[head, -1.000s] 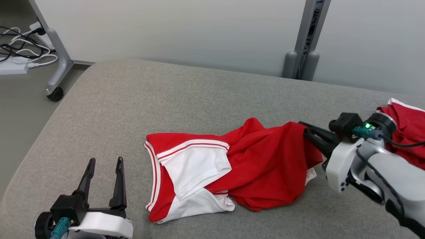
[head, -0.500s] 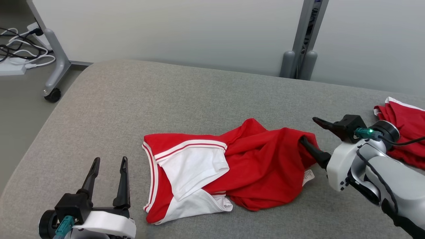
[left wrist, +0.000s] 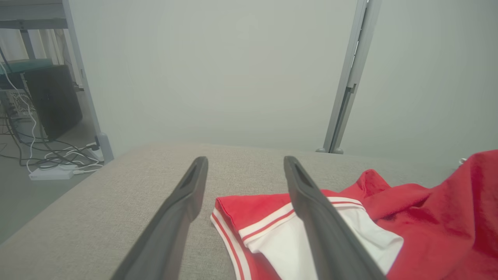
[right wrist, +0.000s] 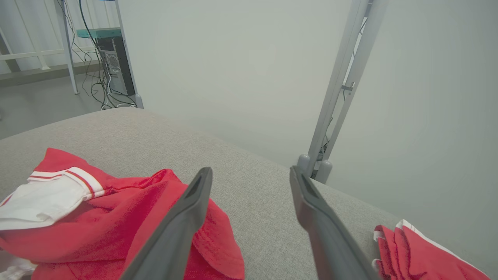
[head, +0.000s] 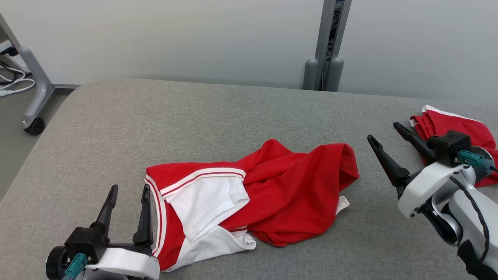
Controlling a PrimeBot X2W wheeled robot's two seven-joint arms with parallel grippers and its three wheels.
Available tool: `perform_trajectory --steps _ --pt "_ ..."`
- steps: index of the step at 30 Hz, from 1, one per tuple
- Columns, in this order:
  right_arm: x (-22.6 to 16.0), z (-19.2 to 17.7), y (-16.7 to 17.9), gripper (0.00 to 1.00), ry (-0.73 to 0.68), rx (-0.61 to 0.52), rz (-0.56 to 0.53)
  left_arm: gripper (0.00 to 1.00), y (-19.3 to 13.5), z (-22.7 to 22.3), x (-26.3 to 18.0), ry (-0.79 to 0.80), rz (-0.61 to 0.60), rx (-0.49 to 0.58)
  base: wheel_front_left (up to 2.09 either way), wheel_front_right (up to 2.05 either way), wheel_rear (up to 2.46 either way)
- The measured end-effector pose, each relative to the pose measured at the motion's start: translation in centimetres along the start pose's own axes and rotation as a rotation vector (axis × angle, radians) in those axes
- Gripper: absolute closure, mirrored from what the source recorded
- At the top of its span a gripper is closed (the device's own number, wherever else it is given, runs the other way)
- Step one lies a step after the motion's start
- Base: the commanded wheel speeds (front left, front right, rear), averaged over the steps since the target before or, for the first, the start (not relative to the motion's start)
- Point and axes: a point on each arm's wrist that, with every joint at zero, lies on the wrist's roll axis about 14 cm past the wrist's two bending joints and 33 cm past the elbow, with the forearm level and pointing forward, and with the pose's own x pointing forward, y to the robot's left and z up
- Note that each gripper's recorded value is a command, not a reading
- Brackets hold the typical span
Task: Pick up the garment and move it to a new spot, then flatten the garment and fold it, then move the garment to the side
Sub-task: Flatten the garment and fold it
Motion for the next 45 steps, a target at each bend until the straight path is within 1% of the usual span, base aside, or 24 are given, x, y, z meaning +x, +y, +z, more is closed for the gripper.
perform_trajectory --steps 9,14,18,23,37,40,45 --pt "-3.5 -0.1 -0.2 0.0 -0.108 0.124 -0.133 0.0 -0.7 0.0 0.2 -0.002 -0.023 -0.004 0.0 0.0 0.0" --pt "-5.4 -0.8 -0.1 0.0 -0.132 0.168 -0.203 0.0 -1.0 -0.2 -0.2 0.003 -0.032 -0.006 0.0 0.0 0.0" --pt "-6.8 -2.0 0.3 0.0 -0.12 0.198 -0.244 0.0 -1.1 -0.9 -0.6 0.027 -0.039 -0.009 0.0 0.0 0.0" --pt "-7.4 -2.7 0.8 0.0 -0.107 0.204 -0.254 0.0 -1.6 -3.9 -1.8 0.124 -0.064 -0.019 0.0 0.0 0.0" --pt "-7.2 -3.2 1.1 0.0 -0.091 0.207 -0.249 0.0 -5.7 -8.6 -3.0 0.287 -0.194 -0.034 0.0 0.0 0.0" --pt "-7.2 -3.2 1.1 0.0 -0.091 0.206 -0.249 0.0 -6.2 -9.2 -2.8 0.309 -0.215 -0.024 0.0 0.0 0.0" --pt "-7.6 -3.3 0.7 0.0 -0.087 0.204 -0.263 0.0 -6.3 -10.8 -2.8 0.363 -0.236 0.042 0.0 0.0 0.0"
